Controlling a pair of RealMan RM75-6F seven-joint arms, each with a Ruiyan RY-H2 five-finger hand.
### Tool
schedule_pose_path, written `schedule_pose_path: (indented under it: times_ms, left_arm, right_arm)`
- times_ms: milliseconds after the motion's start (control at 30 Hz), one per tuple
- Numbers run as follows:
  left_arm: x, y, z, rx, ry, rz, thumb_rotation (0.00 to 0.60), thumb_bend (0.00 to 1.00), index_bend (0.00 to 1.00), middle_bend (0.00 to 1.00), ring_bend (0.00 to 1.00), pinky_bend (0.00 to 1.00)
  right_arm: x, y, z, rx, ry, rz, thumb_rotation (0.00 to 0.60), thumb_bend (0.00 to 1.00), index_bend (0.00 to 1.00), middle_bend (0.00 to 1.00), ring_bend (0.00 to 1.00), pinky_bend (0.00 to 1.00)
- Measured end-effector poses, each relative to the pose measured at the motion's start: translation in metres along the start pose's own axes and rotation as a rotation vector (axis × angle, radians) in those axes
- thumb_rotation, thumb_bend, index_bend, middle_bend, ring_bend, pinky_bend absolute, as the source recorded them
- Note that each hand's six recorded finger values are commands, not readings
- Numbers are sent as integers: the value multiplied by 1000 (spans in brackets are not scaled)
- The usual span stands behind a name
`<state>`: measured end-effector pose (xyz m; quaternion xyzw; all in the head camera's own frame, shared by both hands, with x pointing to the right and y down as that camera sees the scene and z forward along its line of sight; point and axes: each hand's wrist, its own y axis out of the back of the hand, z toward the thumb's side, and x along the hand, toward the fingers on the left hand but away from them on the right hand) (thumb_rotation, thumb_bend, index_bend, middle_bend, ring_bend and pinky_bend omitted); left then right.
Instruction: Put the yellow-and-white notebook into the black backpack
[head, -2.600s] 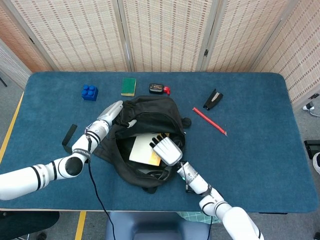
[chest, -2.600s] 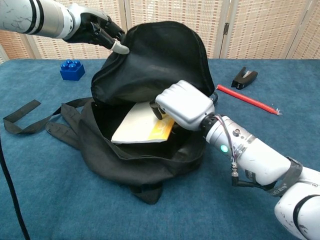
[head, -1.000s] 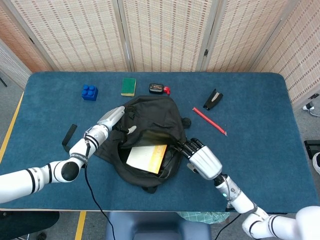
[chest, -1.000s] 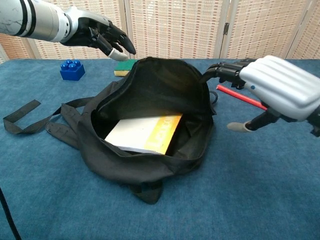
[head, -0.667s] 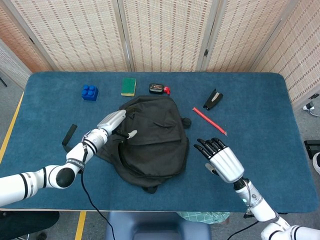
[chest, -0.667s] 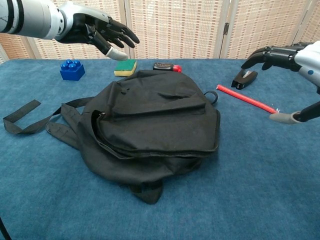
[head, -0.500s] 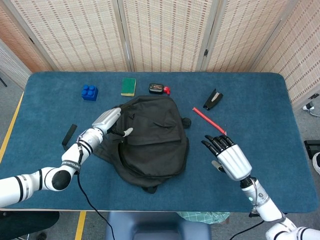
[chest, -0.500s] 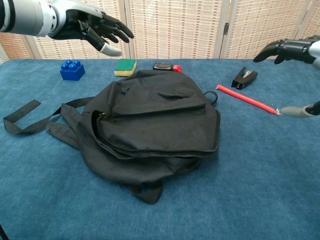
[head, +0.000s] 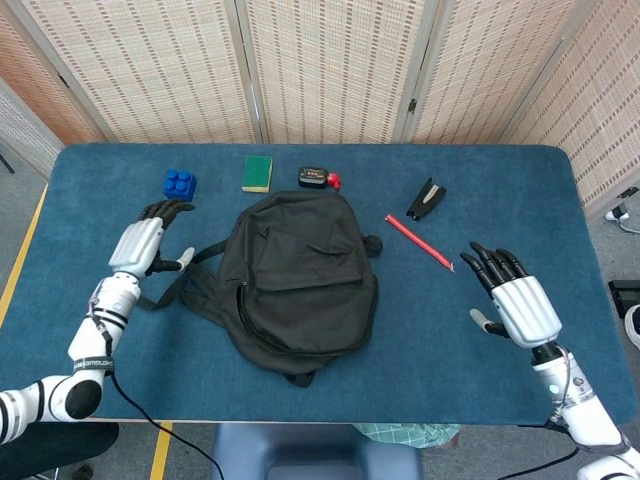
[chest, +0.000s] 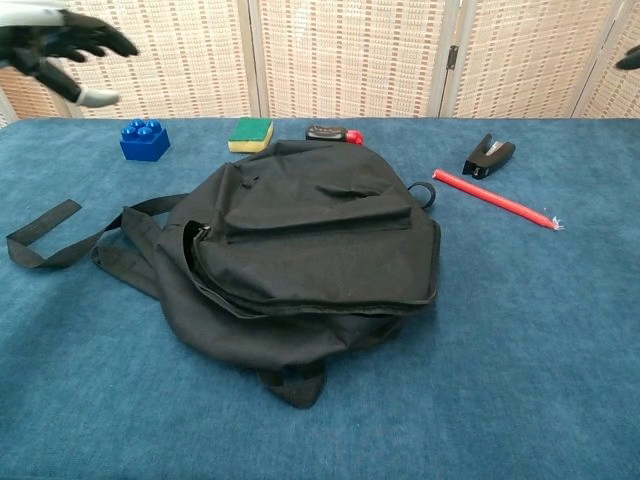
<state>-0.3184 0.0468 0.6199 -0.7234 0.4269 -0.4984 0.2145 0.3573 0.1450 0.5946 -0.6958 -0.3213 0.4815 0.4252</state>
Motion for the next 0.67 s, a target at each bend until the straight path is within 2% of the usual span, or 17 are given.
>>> schedule_pose_path:
  times_ms: [167,333,667]
  left_arm:
    - [-34,7,-43,56,57,88,600,444,191,115,72,0]
    - [-74,11,-75,132,91,150,600,439,164,88,65,0]
    - [-154,-3,-104,129,123,192,600,438,166,82,63,0]
  right_arm:
    - [14,-3,-26,-51,-112,37,600,310,0,0,29,7]
    - [33,-2,-40,-52,-188,30,600,310,0,0,18,0]
    - [74,-2,-52,-84,-302,-12,600,310,0,0,48,0]
